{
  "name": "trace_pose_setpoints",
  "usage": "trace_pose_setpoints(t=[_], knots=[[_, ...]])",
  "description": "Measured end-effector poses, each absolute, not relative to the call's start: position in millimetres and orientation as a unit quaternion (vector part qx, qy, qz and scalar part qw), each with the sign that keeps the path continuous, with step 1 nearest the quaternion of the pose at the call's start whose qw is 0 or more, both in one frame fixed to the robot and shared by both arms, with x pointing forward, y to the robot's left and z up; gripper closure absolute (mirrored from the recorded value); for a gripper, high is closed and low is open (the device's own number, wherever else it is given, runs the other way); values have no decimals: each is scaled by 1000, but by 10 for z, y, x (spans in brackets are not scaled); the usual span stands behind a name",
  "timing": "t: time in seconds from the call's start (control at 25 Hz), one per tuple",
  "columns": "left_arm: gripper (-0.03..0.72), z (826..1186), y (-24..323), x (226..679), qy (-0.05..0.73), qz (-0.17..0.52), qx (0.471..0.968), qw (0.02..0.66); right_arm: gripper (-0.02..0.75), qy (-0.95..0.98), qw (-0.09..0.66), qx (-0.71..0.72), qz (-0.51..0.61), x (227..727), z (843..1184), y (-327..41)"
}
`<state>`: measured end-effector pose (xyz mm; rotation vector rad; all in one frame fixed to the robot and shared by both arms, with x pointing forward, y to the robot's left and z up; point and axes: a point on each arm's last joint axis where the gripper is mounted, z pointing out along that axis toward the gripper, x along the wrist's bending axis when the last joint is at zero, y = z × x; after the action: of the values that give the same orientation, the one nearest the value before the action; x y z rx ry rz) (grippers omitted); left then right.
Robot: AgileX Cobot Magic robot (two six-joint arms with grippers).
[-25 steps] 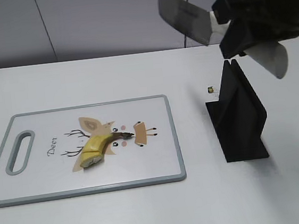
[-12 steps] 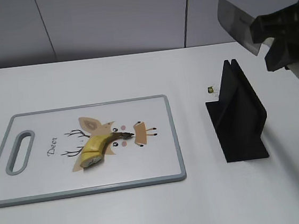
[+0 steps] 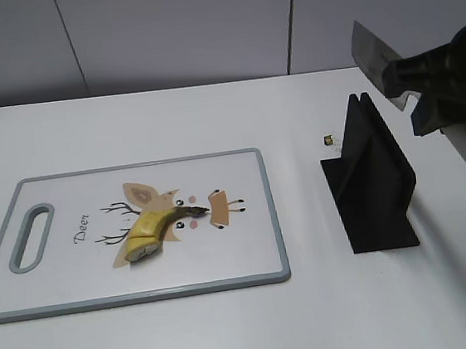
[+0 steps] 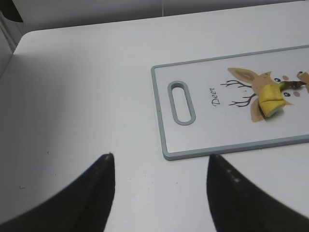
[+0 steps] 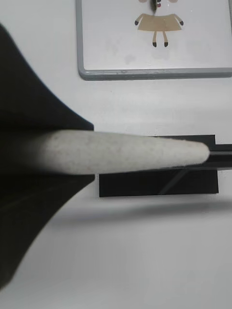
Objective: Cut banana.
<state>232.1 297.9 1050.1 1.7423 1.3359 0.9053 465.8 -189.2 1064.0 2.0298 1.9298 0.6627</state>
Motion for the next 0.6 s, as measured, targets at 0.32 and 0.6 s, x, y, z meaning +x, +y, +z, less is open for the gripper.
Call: trace_pose_setpoints(t=[0.32,0.6], knots=[[107,10501,2979,2321,522,354,680,374,578,668,133,704,204,4786,10461,-1839],[114,10501,2979,2320,522,354,680,374,579,672,139,703,187,4897,10301,-1800]])
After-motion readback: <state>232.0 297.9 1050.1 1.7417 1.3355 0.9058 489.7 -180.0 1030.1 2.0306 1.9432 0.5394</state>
